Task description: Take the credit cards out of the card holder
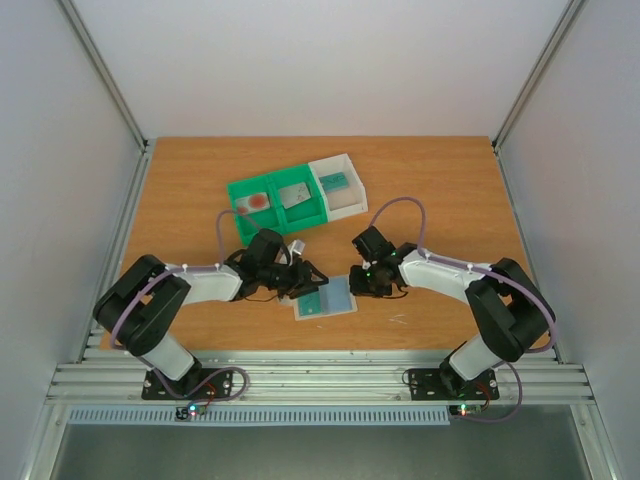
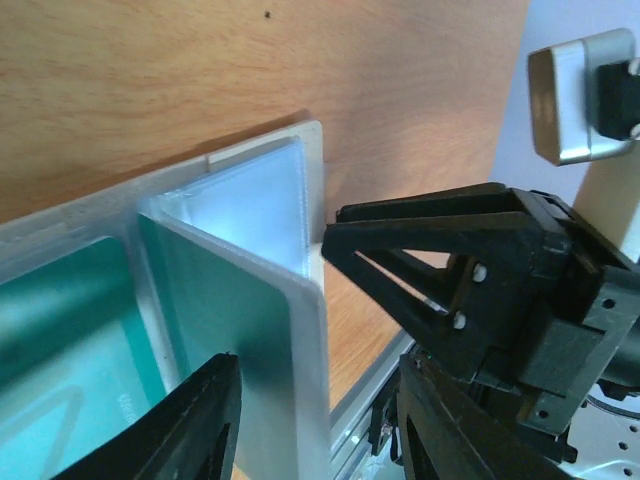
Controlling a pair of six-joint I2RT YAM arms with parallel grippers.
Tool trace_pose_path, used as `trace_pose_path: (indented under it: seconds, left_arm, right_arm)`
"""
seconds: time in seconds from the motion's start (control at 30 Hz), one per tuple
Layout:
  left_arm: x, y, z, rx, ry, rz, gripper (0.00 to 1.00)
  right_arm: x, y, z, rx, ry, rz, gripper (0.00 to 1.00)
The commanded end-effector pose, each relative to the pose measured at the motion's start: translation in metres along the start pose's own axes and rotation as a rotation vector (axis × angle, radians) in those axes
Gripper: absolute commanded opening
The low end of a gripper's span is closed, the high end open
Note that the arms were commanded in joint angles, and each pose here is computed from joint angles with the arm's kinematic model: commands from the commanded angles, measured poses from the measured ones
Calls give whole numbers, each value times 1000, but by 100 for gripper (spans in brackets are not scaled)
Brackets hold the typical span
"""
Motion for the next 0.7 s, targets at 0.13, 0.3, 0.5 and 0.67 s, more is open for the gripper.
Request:
trace_pose_path:
  seconds: [0.13, 0.3, 0.5, 0.67]
  left_arm:
    - [11, 5, -27, 79, 69, 38, 44]
    - [11, 4, -23, 84, 44, 29, 44]
    - [12, 2, -14, 92, -5, 12, 43]
    - [8, 0, -7, 95, -61, -26, 40]
  right_arm:
    - [6, 6, 14, 9, -134, 26, 27]
    - [-3, 7, 17, 25, -163, 13, 27]
    - [-19, 2, 0, 7, 8, -12, 27]
    - [-26, -1, 6, 1, -30, -31, 27]
Point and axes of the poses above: each gripper's point midway between its finger pads, its own x axis out along the fingers, its own z axis along the line the jaws close on, y = z × x, the point moved 5 cm from there along -x, back along the fingers, and after that the axes turned 13 degrees about -x, right-handed, at the moved point
